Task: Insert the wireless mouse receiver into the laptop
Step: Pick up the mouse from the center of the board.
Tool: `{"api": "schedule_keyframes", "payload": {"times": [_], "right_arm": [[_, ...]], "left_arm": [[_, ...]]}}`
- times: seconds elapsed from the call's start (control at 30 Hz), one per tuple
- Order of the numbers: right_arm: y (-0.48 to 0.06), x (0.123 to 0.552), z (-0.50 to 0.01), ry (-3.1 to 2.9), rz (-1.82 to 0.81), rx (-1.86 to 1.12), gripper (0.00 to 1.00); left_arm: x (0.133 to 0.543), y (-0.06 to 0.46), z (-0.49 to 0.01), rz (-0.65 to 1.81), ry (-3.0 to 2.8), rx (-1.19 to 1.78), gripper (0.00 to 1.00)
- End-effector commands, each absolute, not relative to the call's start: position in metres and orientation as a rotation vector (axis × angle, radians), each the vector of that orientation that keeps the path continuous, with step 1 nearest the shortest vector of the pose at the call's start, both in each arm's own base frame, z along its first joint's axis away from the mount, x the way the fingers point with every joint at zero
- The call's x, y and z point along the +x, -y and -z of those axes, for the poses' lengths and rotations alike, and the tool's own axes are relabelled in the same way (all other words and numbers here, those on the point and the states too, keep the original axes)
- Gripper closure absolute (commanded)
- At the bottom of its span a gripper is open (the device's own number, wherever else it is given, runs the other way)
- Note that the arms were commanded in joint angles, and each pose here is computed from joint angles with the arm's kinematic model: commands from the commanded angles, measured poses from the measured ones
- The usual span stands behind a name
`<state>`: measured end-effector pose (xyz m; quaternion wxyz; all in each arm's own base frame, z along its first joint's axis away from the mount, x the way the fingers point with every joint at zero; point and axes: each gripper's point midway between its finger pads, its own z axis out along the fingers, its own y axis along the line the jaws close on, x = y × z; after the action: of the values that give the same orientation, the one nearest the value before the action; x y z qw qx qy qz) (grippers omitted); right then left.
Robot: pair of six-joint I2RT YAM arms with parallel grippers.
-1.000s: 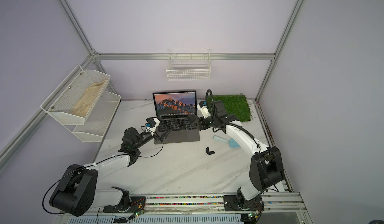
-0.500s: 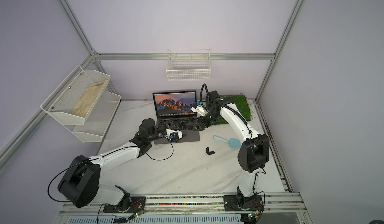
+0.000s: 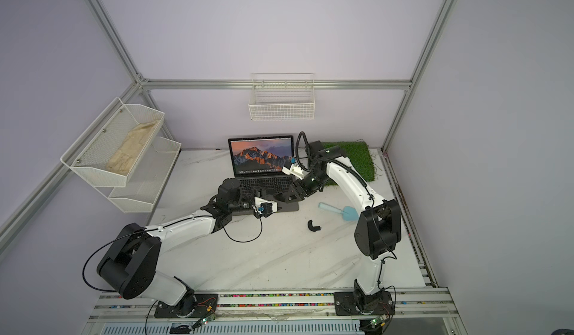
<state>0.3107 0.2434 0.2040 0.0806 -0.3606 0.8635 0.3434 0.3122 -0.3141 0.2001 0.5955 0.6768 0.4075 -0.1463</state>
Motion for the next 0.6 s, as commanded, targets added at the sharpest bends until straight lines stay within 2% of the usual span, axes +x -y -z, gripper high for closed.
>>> {"api": "schedule_keyframes", "payload": {"times": [0.0, 0.17, 0.57], "right_arm": [[-0.2523, 0.3044, -0.219, -2.476, -1.087, -1.139, 0.89], [-0.2527, 0.3045, -0.2182, -2.475, -1.089, -1.138, 0.9], [-0.2562, 0.3003, -0.2219, -2.437, -1.124, -1.144, 0.91]], "left_arm": [[0.312, 0.3246, -0.2249, 0.372, -0.866, 1.552, 0.48], [0.3137, 0.3247, -0.2224, 0.372, -0.878, 1.549, 0.55], [0.3176, 0.3234, -0.2189, 0.352, -0.895, 1.536, 0.62]]}}
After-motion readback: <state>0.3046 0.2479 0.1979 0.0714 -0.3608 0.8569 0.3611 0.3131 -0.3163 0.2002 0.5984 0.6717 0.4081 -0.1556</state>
